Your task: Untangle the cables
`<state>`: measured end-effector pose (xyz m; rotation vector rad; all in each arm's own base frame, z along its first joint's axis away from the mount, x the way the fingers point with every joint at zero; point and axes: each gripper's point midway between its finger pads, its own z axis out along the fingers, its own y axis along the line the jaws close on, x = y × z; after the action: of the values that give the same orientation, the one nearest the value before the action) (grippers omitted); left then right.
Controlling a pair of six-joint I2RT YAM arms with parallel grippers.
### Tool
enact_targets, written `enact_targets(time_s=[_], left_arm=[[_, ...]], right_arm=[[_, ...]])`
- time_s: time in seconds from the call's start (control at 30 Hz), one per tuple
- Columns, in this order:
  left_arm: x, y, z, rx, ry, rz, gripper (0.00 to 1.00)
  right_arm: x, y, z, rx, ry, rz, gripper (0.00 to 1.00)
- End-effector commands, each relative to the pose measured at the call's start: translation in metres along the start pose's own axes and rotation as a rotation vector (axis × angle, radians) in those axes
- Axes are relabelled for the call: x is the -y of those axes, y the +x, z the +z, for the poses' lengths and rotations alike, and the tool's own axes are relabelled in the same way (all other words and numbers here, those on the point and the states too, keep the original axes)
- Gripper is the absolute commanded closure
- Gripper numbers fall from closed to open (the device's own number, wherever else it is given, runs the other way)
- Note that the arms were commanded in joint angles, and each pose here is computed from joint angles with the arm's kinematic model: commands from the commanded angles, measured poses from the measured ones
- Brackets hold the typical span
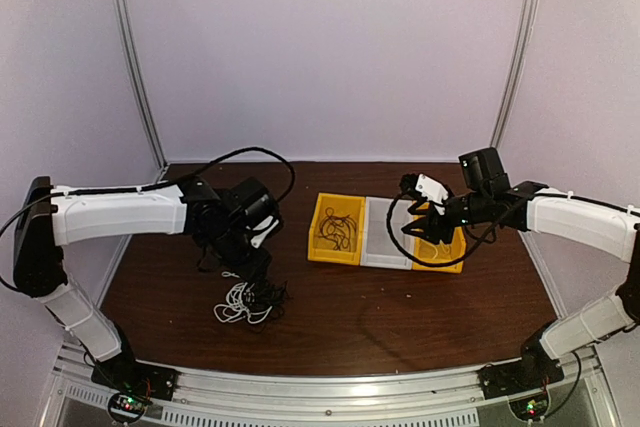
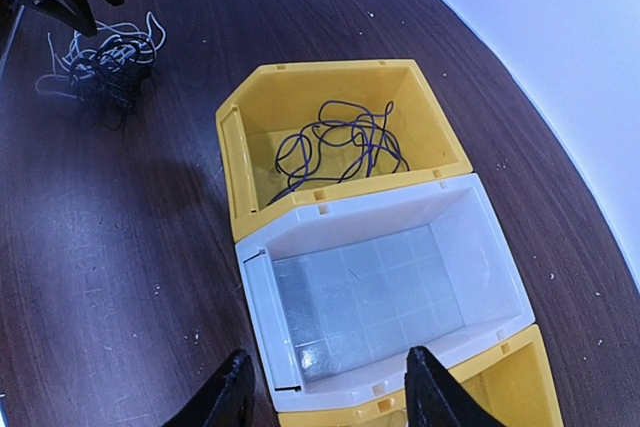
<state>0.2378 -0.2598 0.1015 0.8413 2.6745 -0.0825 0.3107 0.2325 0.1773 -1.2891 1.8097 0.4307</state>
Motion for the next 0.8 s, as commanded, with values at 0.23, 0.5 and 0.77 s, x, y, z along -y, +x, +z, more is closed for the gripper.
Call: enact_targets(time_s=[0.23, 0.5, 0.77], left_arm=[[-0.007, 0.003, 0.011, -0.037, -0.077, 0.012, 0.71], [-0.007, -0.004, 0.005, -0.011, -0.081, -0.002, 0.91], [-0.011, -0.047, -0.073, 0.227, -0.044, -0.072, 1.00]], right_arm=[[-0.001, -0.007, -0.008, 0.029, 0.013, -0.021, 0.48], [-0.003, -0.008, -0.011, 0.040, 0.011, -0.025, 0.48], [-0.007, -0.011, -0.006, 0.059, -0.026, 0.001, 0.48]])
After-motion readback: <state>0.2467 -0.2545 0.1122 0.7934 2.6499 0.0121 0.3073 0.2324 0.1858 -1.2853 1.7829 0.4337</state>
